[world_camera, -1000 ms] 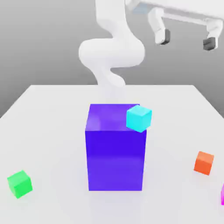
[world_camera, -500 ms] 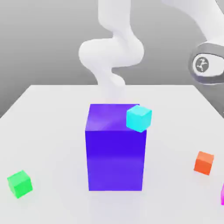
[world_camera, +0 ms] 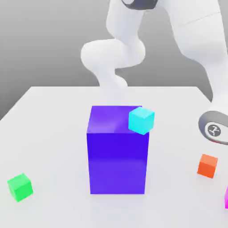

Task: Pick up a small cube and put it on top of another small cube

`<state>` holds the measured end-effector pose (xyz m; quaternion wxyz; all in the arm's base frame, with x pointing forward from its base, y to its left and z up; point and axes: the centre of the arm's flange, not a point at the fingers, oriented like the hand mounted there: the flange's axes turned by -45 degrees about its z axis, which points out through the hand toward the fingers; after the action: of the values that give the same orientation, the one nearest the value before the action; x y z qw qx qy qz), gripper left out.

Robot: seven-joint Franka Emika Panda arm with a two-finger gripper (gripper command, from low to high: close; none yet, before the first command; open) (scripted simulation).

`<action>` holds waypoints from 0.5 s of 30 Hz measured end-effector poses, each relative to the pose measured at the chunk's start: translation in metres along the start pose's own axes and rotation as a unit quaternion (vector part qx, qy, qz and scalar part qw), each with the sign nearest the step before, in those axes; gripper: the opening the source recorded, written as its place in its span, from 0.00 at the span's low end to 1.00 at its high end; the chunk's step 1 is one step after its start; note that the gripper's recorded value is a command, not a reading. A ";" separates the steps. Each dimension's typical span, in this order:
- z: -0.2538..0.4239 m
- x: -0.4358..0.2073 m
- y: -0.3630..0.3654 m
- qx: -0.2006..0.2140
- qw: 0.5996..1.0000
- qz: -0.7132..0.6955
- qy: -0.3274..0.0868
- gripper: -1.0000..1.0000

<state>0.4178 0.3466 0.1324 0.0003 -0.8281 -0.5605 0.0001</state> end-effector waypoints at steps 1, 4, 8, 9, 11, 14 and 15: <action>-0.010 0.000 0.000 0.000 1.000 0.000 0.000 0.00; -0.049 -0.001 0.002 0.000 1.000 0.003 0.000 0.00; -0.063 -0.069 0.080 -0.007 0.989 0.146 -0.012 0.00; -0.064 -0.089 0.097 -0.008 0.983 0.183 -0.014 0.00; -0.068 -0.130 0.128 -0.010 0.967 0.256 -0.017 0.00; -0.074 -0.196 0.165 -0.012 0.932 0.362 -0.020 0.00; -0.076 -0.219 0.175 -0.013 0.918 0.396 -0.021 0.00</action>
<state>0.4986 0.0780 0.2086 -0.0220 -0.9822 -0.1863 0.0104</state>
